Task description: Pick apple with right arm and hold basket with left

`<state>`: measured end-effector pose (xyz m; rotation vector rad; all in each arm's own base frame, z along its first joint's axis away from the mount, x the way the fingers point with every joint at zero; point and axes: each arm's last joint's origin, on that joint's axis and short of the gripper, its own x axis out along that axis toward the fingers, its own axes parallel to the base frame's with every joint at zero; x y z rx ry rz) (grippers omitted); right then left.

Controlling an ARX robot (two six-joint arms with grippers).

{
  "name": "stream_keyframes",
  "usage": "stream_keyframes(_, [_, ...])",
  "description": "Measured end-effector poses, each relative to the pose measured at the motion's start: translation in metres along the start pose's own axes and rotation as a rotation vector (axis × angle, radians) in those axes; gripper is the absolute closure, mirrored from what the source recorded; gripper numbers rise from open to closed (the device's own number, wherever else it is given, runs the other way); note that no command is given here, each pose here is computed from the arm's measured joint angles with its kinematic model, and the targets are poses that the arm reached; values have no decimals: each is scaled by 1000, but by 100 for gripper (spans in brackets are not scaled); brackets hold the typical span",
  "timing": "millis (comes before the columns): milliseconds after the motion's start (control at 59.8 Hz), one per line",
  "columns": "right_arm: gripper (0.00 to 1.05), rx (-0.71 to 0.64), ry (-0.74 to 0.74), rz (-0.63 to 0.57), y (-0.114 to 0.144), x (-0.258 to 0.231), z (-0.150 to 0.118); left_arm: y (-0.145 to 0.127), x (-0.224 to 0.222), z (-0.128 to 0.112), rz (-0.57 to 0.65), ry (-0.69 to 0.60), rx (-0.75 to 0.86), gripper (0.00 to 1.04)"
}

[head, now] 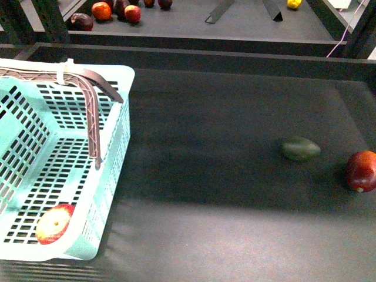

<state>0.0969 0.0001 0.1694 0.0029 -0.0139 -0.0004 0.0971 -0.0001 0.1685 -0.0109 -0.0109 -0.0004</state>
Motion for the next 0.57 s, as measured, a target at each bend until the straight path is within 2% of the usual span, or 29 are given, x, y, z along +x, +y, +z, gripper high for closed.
stream_keyframes(134, [9, 0, 0, 0, 0, 0, 0, 0, 0, 0, 0, 0, 0, 99])
stream_keyframes(568, [9, 0, 0, 0, 0, 0, 0, 0, 0, 0, 0, 0, 0, 17])
